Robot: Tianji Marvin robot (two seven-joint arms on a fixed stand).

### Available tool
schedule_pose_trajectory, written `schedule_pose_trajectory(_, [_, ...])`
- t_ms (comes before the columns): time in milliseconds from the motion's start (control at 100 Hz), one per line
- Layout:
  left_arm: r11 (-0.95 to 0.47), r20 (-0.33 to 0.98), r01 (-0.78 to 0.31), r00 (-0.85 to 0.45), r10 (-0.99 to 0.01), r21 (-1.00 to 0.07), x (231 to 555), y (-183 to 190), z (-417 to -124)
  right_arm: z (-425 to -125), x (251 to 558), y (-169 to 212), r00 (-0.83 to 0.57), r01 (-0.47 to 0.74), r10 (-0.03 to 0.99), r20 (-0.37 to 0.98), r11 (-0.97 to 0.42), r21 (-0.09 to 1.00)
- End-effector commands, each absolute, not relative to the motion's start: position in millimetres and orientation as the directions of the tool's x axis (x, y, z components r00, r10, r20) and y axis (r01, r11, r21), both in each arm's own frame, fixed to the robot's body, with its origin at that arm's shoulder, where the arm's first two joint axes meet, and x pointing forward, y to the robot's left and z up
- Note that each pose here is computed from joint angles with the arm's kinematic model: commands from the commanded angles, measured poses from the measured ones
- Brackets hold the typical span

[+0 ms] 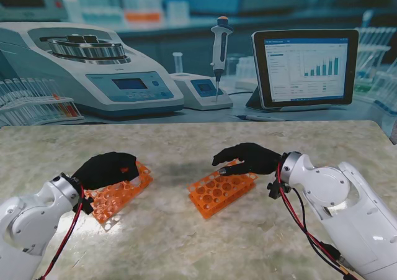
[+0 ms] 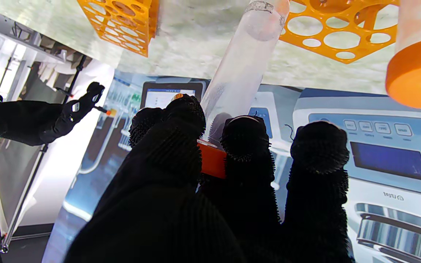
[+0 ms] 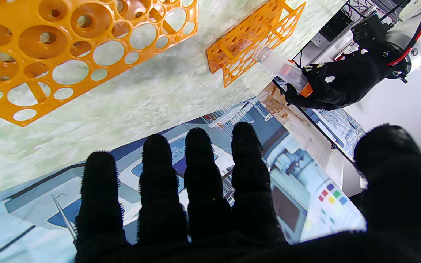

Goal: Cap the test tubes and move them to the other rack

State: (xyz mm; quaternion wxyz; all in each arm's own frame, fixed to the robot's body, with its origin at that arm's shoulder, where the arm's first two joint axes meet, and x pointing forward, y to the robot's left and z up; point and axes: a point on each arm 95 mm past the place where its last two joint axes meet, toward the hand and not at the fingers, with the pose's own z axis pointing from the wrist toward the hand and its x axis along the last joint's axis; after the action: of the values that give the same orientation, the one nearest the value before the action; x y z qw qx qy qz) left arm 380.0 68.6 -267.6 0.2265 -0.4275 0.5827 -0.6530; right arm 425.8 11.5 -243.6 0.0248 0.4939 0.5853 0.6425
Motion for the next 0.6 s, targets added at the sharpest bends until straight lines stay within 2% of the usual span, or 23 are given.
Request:
schedule_pose_trajectory(0, [-0.215,0.294,-0.207,-0.519,-0.803,-0.954,379.6,72.8,-271.3,-245.7,423.1,13.1,-0.511,0.550,0.608,0.608,-0.312,0.775])
schedule_pose_trajectory(590, [-0.228,0.305,-0.212,-0.490,-0.817,-0.950,386.6,77.1,-281.7,-247.7,421.5,13.0,-0.509,0.552,0.609,0.609,-0.312,0.773])
